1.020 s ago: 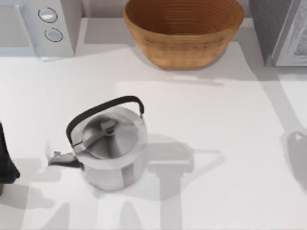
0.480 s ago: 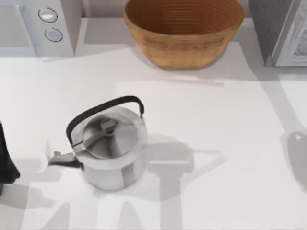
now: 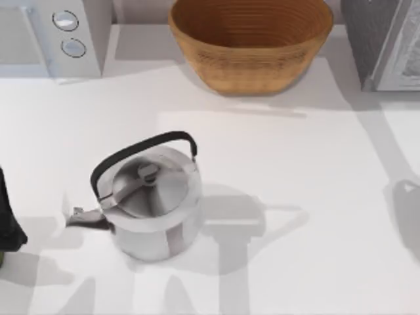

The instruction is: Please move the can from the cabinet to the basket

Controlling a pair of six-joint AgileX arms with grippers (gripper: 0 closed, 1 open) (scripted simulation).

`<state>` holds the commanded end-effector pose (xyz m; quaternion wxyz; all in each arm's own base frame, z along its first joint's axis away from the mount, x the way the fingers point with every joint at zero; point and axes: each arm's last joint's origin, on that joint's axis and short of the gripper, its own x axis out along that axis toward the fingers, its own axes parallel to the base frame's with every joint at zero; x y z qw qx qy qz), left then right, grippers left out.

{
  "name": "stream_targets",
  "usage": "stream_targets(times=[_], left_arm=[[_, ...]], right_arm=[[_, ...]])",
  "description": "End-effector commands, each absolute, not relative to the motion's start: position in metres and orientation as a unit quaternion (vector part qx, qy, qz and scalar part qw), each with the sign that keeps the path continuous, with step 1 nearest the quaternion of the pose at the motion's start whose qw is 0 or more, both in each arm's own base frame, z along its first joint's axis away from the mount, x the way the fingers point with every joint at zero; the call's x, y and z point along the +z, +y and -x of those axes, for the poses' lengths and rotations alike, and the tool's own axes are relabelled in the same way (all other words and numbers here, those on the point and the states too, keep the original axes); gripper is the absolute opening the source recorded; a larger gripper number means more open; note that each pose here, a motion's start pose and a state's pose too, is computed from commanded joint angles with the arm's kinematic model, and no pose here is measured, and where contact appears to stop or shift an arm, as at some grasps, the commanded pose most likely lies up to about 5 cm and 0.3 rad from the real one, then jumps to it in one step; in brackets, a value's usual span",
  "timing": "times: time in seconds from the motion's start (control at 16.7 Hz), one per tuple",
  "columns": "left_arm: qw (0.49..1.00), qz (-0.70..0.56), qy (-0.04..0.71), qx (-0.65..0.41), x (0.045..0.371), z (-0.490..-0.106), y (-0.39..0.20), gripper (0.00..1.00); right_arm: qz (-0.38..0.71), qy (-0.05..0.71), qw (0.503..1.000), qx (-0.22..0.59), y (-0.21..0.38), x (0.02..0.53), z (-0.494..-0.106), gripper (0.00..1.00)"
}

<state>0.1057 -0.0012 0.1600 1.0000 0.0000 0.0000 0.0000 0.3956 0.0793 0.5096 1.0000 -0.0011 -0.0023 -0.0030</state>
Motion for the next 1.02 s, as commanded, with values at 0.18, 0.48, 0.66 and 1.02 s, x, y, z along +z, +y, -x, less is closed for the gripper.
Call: stream_targets(times=[0.18, 0.48, 0.66, 1.02], left_arm=[[1.000, 0.000, 0.000, 0.000, 0.160, -0.106, -0.001, 1.00], [1.000, 0.000, 0.000, 0.000, 0.160, -0.106, -0.001, 1.00], [1.000, 0.000, 0.000, 0.000, 0.160, -0.106, -0.001, 1.00], [1.000, 0.000, 0.000, 0.000, 0.160, -0.106, -0.001, 1.00]], right_arm=[[0.002, 0.002, 1.000, -0.004, 0.085, 0.526, -0.359, 0.00], [-0.002, -0.012, 1.000, -0.004, 0.081, 0.565, -0.249, 0.00], [0.000, -0.005, 1.000, -0.003, 0.079, 0.568, -0.222, 0.00], [0.000, -0.003, 1.000, -0.004, 0.078, 0.566, -0.222, 0.00]])
